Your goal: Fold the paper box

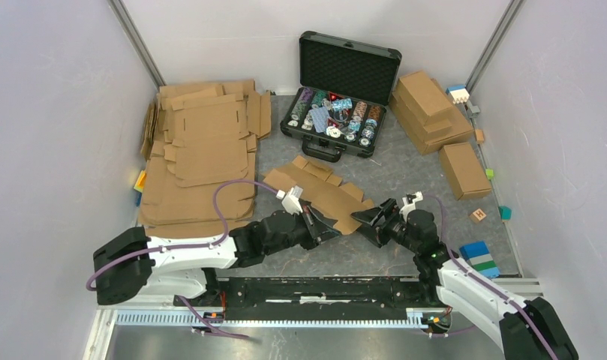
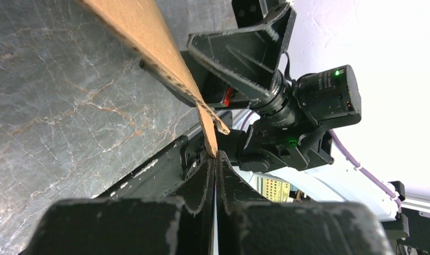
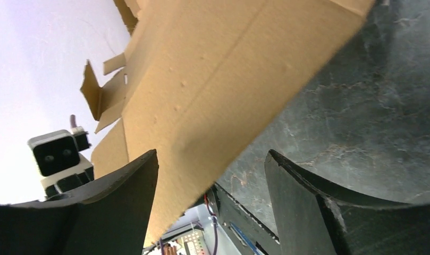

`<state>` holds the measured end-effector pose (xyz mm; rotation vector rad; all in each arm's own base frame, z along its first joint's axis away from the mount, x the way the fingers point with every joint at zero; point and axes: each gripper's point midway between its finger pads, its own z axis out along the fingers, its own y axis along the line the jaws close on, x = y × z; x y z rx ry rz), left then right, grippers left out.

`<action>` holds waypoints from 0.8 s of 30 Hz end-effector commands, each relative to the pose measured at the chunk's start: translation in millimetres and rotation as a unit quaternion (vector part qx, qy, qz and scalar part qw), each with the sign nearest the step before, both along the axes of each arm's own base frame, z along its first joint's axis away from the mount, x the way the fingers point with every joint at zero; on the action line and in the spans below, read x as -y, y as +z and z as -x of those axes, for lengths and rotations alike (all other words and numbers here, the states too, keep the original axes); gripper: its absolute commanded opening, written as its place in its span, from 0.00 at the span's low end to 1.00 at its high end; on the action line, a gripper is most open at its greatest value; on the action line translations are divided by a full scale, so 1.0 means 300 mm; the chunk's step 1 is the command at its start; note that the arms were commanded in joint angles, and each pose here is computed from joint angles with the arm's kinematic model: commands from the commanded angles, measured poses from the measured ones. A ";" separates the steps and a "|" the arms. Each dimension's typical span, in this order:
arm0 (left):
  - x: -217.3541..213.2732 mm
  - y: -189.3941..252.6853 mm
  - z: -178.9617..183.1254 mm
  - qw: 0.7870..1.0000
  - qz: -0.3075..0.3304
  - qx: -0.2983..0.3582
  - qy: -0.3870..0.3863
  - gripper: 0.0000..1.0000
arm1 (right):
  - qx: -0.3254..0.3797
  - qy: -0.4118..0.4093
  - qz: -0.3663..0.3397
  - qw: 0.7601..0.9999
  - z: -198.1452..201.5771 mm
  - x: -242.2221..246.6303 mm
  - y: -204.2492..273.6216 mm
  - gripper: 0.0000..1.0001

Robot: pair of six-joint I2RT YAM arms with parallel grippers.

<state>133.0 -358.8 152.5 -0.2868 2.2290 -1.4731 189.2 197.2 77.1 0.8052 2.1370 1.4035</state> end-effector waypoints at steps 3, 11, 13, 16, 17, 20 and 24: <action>0.050 0.041 0.041 1.000 0.020 0.000 -0.018 0.08 | 0.015 -0.007 -0.015 1.000 0.001 0.002 0.017 0.53; -0.058 0.079 0.051 0.998 -0.050 0.045 -0.002 0.61 | 0.027 -0.054 0.076 0.995 -0.035 0.084 -0.019 0.20; -0.108 0.089 0.053 0.995 -0.085 0.057 -0.002 0.70 | 0.038 -0.059 0.114 0.991 -0.041 0.113 -0.035 0.20; -0.185 0.079 0.021 0.993 -0.110 0.049 -0.005 0.75 | 0.045 -0.051 0.174 0.982 -0.039 0.147 -0.062 0.20; -0.216 0.077 0.002 0.993 -0.110 0.045 -0.005 0.75 | 0.050 -0.045 0.190 0.980 -0.039 0.154 -0.067 0.18; -0.350 0.067 -0.077 0.987 -0.145 0.062 0.040 0.74 | 0.066 -0.016 0.231 0.971 -0.038 0.161 -0.071 0.09; -0.520 0.053 -0.180 0.966 -0.219 0.086 0.110 0.77 | 0.067 0.012 0.293 0.954 -0.041 0.188 -0.065 0.00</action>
